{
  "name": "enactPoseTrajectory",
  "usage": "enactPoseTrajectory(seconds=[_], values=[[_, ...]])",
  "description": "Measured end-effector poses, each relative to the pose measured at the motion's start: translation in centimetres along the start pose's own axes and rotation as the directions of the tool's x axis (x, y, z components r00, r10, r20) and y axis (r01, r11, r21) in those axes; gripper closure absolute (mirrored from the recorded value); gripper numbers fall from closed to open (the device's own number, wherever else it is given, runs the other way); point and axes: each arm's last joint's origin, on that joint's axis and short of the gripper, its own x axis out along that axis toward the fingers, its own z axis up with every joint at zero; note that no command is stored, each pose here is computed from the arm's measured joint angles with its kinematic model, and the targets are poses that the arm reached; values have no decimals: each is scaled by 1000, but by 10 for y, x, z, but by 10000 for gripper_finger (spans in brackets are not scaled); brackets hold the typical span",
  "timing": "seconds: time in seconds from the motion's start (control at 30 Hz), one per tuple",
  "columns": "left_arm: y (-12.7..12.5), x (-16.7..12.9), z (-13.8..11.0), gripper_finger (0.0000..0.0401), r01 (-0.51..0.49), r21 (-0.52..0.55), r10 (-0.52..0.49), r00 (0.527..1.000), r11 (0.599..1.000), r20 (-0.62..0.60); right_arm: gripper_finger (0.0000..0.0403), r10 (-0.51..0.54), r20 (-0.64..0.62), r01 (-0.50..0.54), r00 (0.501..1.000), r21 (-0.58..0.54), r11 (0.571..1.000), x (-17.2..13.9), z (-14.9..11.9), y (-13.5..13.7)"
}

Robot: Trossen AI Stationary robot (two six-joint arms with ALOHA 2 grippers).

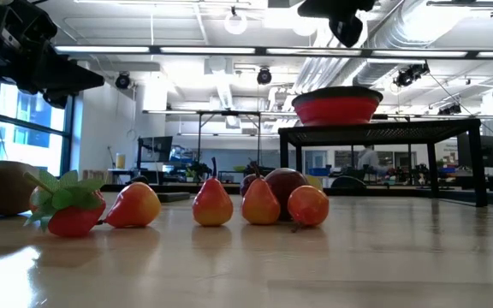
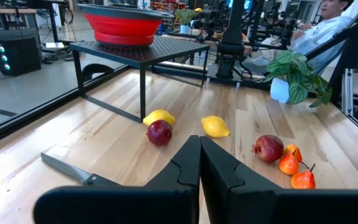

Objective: Pick & Place Fruit
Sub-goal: Put the yellow lemon into the red strainer bowl on the shelf

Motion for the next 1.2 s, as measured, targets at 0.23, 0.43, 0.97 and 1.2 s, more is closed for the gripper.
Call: enactPoseTrajectory(seconds=[0.23,0.43,0.97,1.2], values=[[0,0,0,401,0,0,0,1000,1000,0,399,-193,37,192,980,29,981,6,-17,34],[0,0,0,401,0,0,0,1000,1000,0,399,-276,64,269,959,101,958,7,-30,57],[0,0,0,401,3,0,-3,1000,1000,-1,399,33,-92,-37,995,-35,999,13,-43,76],[0,0,0,401,3,0,-3,1000,1000,-1,399,29,-89,-25,996,42,999,13,-43,75]])
